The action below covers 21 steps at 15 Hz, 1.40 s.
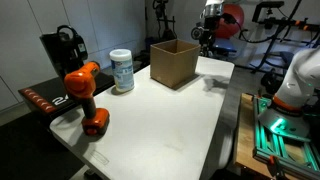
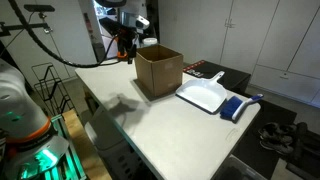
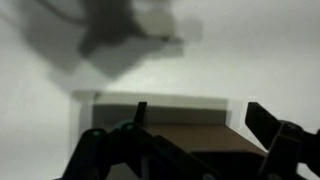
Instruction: Pour the contents of the box onto the table
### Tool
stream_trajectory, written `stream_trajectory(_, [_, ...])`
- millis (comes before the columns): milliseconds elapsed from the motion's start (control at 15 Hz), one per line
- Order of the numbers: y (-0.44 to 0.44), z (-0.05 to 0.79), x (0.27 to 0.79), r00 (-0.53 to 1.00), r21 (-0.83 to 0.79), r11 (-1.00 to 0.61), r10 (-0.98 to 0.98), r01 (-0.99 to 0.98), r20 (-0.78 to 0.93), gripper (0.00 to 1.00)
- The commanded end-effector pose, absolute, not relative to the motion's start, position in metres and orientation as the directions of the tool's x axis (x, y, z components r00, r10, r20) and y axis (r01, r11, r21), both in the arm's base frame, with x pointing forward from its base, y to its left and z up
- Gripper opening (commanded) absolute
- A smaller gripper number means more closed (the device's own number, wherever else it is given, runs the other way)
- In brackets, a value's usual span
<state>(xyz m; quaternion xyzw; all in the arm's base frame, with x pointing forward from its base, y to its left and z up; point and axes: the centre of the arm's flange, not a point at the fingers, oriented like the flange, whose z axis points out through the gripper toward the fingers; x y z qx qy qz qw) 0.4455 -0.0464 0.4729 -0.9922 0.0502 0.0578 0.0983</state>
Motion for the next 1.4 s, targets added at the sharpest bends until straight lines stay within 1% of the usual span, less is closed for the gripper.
stream_trajectory(0, [-0.046,0.473,0.446,0.988,-0.189,-0.976,-0.088,-0.111,-0.125,1.0])
stream_trajectory(267, [-0.059,0.489,0.44,0.99,-0.178,-0.977,-0.099,-0.115,-0.096,1.0])
stream_trajectory(400, [-0.08,0.511,0.433,0.992,-0.151,-0.98,-0.121,-0.126,-0.043,1.0])
stream_trajectory(533, [-0.104,0.544,0.425,0.981,-0.217,-0.962,-0.183,-0.164,0.067,1.0])
stream_trajectory(667, [-0.136,0.565,0.424,0.955,-0.14,-0.963,-0.252,-0.231,0.156,1.0])
stream_trajectory(867, [-0.162,0.565,0.443,0.933,-0.046,-0.969,-0.248,-0.244,0.26,1.0])
stream_trajectory(1067, [-0.166,0.548,0.465,0.939,-0.007,-0.974,-0.219,-0.225,0.266,1.0])
stream_trajectory(1333, [-0.156,0.503,0.495,0.96,0.005,-0.98,-0.196,-0.201,0.198,1.0])
